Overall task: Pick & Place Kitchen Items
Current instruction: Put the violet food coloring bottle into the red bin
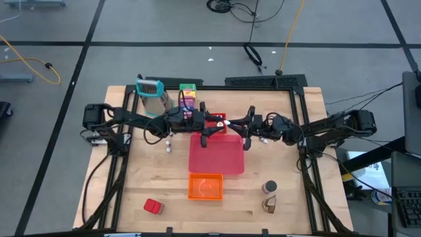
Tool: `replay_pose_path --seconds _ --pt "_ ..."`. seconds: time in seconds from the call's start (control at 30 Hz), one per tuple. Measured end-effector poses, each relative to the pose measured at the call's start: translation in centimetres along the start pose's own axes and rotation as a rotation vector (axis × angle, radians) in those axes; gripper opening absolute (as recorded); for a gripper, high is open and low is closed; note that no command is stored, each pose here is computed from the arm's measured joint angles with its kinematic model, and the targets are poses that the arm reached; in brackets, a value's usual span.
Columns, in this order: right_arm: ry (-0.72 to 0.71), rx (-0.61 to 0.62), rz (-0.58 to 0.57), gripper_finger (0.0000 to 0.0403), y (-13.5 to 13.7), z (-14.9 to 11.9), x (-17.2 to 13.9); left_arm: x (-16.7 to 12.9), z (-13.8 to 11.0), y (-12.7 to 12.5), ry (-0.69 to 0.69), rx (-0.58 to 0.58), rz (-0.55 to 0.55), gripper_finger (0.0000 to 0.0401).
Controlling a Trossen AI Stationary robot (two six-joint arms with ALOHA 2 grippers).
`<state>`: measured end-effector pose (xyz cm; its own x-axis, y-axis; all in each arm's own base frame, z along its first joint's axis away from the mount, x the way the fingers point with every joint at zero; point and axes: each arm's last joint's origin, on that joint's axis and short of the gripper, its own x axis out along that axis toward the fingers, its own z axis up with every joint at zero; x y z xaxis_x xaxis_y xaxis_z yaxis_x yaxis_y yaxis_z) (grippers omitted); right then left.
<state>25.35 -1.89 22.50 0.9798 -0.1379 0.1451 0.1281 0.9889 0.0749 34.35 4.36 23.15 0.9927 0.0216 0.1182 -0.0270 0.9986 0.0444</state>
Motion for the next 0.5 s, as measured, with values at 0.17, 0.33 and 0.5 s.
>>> replay_pose_path --seconds 0.17,0.33,0.5 --pt "0.0 0.001 0.005 0.0051 0.1 -0.1 0.1 0.0 0.1 0.0 -0.005 0.011 -0.002 0.0159" --pt "0.004 0.001 0.004 0.0051 0.1 -0.5 1.2 0.0 0.3 -0.2 -0.026 0.017 -0.046 0.0159" --pt "0.01 -0.017 0.028 0.0051 0.3 -0.8 2.3 0.0 0.1 -0.2 -0.013 0.009 -0.049 0.0159"
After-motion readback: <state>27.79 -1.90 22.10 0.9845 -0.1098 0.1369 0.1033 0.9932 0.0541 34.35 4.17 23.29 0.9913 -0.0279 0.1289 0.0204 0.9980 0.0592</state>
